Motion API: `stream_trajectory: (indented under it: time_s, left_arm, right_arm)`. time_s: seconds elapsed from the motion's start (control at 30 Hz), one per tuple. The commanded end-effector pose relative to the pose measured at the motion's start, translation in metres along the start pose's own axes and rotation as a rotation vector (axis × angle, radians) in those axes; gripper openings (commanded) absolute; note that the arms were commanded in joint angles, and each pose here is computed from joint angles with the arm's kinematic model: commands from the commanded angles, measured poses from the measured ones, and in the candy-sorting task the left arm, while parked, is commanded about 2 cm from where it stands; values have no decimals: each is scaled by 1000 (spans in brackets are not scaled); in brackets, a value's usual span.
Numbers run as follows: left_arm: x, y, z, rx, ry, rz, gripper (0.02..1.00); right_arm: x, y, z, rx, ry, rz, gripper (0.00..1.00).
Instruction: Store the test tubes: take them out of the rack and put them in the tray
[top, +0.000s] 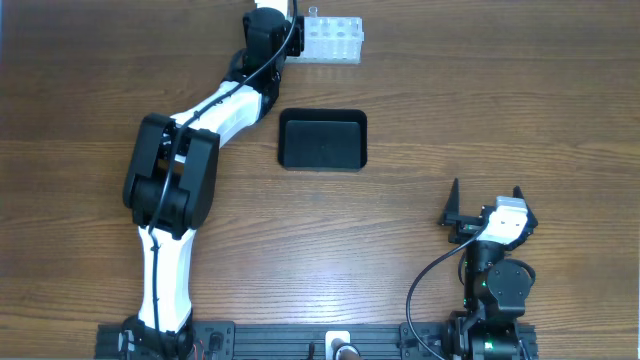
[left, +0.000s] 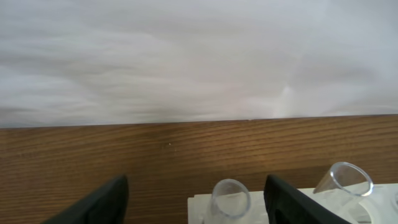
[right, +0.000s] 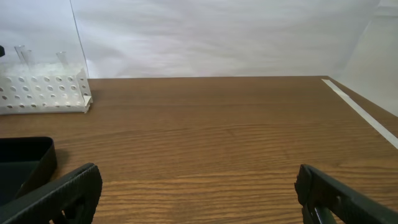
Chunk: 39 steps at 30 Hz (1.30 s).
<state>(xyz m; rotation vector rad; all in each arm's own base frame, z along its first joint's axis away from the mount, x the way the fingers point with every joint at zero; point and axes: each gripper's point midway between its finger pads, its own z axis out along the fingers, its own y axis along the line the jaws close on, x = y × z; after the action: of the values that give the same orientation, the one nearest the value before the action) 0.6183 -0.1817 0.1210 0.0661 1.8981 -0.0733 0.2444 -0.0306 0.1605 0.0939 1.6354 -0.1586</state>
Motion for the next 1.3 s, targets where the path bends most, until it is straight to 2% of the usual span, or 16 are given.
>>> stream_trajectory:
  time_s: [0.03,0.8,1.07,1.3]
  left_arm:
    - [-3,-2,3,-9,-13,-5,652]
    - [6,-10,6,4,-10,-2,389]
    - [8,-11,8,7,-13,-5,347]
    - [5,-11,8,8,-22,-7,264]
  right_arm:
    - [1,1,0,-3,-2,-4,991]
    - [1,1,0,-3,-2,-4,993]
    - [1,1,0,-3,-2,-4,991]
    - [1,1,0,-3,-2,-4,991]
